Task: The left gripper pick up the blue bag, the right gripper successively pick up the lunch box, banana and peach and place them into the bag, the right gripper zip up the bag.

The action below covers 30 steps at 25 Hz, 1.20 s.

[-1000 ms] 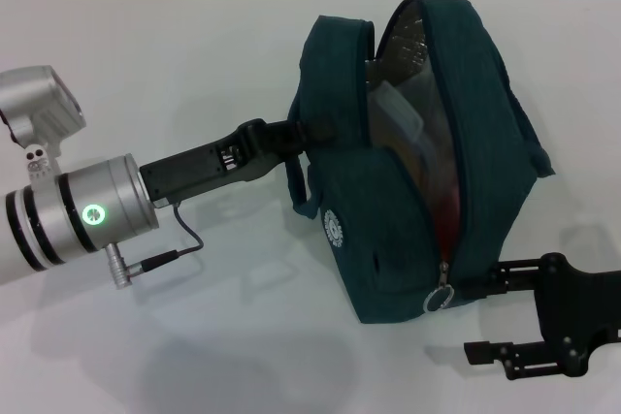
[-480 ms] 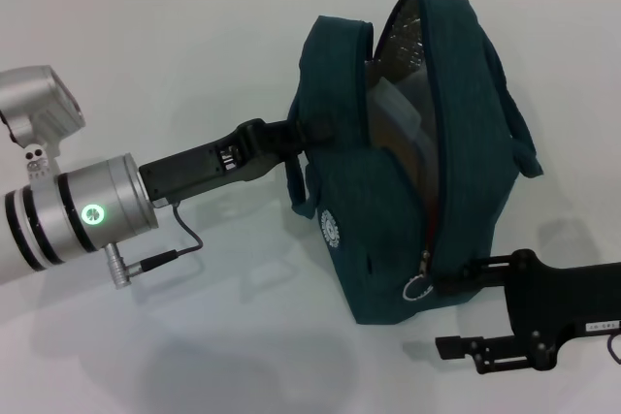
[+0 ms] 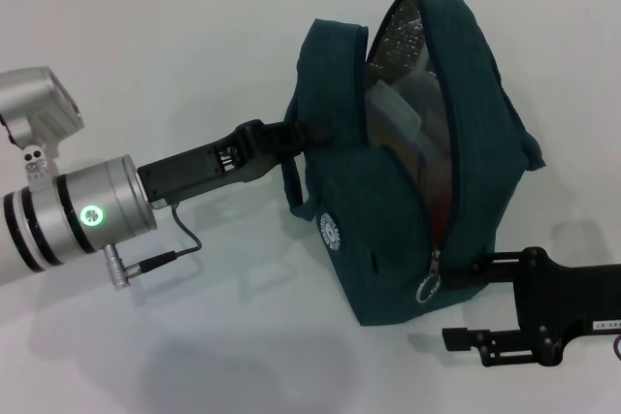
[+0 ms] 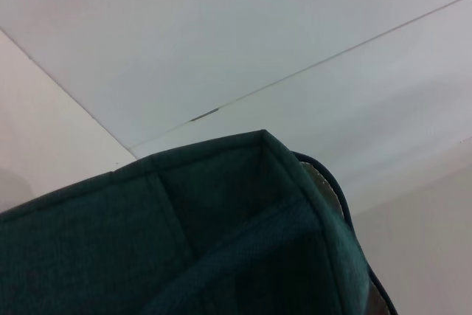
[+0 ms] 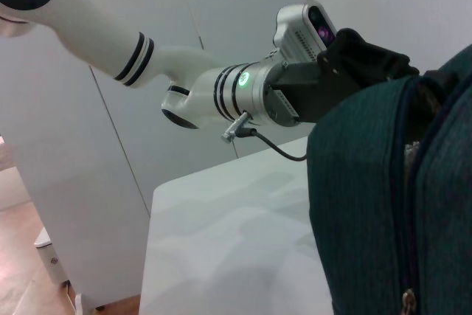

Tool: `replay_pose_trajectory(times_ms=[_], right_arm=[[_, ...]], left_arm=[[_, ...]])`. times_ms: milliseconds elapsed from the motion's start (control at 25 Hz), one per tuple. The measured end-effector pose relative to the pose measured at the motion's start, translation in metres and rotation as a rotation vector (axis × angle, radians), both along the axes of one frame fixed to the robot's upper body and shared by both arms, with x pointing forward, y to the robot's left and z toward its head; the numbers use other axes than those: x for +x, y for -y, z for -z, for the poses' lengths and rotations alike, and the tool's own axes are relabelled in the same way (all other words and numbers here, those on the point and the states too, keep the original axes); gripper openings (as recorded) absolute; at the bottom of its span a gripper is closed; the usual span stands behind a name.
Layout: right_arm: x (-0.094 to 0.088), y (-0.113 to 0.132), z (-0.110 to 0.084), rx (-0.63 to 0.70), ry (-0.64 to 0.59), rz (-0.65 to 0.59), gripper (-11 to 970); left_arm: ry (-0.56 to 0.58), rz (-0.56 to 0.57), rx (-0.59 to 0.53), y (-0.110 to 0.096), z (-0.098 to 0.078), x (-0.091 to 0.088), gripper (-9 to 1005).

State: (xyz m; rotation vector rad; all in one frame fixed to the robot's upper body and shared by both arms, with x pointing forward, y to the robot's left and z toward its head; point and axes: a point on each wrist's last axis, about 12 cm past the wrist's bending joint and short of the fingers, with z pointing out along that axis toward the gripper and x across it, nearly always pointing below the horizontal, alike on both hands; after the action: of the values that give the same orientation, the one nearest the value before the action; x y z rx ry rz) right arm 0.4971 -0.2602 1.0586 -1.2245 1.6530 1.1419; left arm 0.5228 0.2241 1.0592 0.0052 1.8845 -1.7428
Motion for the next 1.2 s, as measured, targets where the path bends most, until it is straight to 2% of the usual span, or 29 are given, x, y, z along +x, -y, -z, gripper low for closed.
replay_pose_trajectory(times_ms=[520, 1200], right_arm=[[-0.0056, 0.0037, 0.0036, 0.006, -0.014, 0.021, 659], [0.0003, -0.0052, 0.0076, 0.047, -0.031, 0.087, 658]], left_arm=[[-0.001, -0.001, 0.000, -0.0004, 0.0004, -0.0004, 37], [-0.002, -0.004, -0.001, -0.0008, 0.0006, -0.0008, 37]])
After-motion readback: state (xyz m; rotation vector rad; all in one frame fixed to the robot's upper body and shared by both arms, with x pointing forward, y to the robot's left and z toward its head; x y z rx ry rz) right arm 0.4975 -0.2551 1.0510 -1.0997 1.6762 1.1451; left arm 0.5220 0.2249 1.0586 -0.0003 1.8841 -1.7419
